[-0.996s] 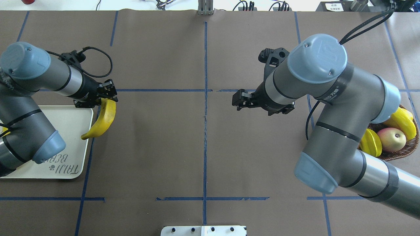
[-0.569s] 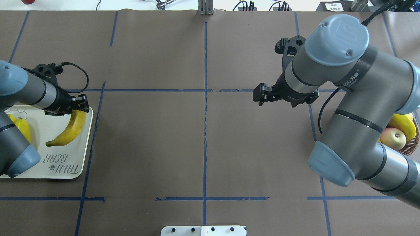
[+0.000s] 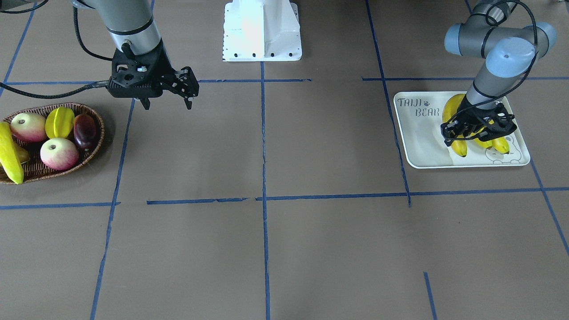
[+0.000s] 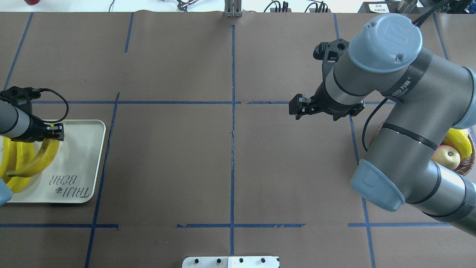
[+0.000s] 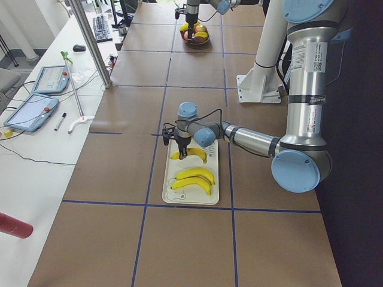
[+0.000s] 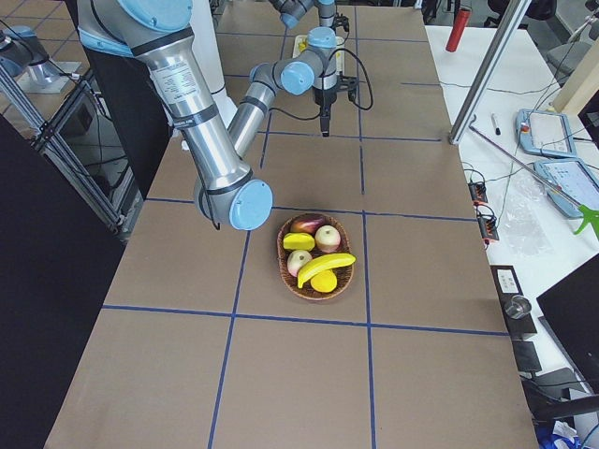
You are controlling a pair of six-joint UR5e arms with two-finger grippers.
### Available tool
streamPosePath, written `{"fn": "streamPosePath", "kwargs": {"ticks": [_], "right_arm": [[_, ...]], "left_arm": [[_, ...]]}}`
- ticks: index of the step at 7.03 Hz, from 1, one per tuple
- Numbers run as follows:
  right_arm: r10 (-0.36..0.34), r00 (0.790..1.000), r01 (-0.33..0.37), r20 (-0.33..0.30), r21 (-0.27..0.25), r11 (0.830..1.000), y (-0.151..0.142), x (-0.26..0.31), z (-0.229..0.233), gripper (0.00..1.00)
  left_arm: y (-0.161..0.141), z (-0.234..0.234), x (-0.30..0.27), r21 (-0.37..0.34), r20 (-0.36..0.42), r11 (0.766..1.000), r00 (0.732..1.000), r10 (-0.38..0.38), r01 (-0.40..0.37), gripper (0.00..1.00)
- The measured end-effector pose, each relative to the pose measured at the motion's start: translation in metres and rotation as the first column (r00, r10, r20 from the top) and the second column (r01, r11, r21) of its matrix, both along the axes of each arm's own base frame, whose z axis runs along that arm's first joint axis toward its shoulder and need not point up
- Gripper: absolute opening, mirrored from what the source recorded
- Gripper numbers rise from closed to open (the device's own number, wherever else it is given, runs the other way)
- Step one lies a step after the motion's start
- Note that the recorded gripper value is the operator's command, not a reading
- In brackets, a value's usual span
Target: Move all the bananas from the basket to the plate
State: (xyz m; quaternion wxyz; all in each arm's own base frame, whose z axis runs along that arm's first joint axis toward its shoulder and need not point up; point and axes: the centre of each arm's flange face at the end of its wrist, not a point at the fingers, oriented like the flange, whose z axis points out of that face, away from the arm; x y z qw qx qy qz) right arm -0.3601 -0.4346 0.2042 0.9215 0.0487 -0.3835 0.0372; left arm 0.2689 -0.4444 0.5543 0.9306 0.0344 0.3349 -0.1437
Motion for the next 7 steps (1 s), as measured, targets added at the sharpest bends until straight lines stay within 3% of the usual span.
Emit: {"fn": "streamPosePath", "kwargs": {"ticks": [2, 4, 7], "right_arm": [[-0.002, 1.0, 0.001, 0.008, 0.004, 1.0, 0.002, 0.002, -0.003, 1.0], [-0.001, 1.0, 0.001, 0.01, 0.005, 1.0, 0.003, 0.002, -0.004, 1.0], [-0.003, 1.0, 0.002, 0.011, 0.006, 1.0, 0.003, 0.002, -0.004, 1.0]], "left_arm": [[0.001, 0.01, -0.015, -0.037, 0.022, 0.993, 0.994, -0.11, 0.111, 0.0], [-0.002, 0.007, -0.019, -0.067, 0.029, 0.967, 0.969, -0.246, 0.248, 0.02], [-0.001, 0.012, -0.017, -0.08, 0.041, 0.958, 0.961, -0.273, 0.275, 0.11]]}}
